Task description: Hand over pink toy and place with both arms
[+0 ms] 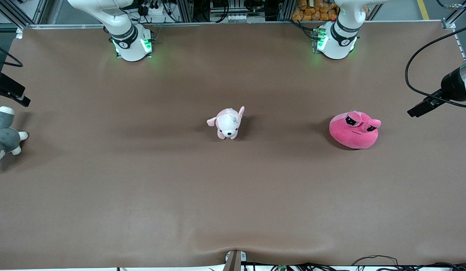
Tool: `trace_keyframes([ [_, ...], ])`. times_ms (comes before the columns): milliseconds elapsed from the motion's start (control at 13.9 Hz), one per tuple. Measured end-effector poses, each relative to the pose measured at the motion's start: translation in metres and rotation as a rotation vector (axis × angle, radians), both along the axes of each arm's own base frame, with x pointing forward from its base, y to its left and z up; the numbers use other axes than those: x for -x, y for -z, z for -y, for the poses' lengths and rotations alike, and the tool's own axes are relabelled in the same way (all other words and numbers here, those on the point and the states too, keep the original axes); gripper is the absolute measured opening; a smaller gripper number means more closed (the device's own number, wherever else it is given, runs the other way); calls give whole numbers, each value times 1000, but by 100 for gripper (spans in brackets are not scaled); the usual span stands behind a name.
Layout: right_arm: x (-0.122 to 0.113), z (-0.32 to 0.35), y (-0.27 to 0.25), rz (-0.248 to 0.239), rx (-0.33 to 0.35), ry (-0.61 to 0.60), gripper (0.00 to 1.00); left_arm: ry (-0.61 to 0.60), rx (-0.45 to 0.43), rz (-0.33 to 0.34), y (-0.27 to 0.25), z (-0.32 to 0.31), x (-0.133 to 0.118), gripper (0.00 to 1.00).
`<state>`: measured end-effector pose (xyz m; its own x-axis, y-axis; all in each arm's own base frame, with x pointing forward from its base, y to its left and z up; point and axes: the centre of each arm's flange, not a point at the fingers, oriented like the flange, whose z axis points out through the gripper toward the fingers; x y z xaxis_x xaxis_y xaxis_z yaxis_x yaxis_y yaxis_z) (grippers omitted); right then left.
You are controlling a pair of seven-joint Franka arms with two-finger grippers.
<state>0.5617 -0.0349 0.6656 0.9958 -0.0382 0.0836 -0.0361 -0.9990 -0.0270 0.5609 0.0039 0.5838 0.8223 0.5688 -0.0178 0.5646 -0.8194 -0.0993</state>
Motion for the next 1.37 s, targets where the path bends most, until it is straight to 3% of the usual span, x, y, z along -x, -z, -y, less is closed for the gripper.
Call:
trace_keyframes([
  [505, -5, 0, 9, -15, 2, 0, 100, -259, -24, -24, 38, -2, -4, 100],
  [865, -7, 0, 11, -19, 2, 0, 100, -243, -173, -44, 60, -14, -12, 100],
  [1081, -8, -1, 14, -24, 2, -1, 100, -258, -151, -62, 69, -11, -13, 100],
  [1369, -9, -1, 15, -26, 2, 0, 100, -466, -31, -80, 89, -47, -9, 100],
])
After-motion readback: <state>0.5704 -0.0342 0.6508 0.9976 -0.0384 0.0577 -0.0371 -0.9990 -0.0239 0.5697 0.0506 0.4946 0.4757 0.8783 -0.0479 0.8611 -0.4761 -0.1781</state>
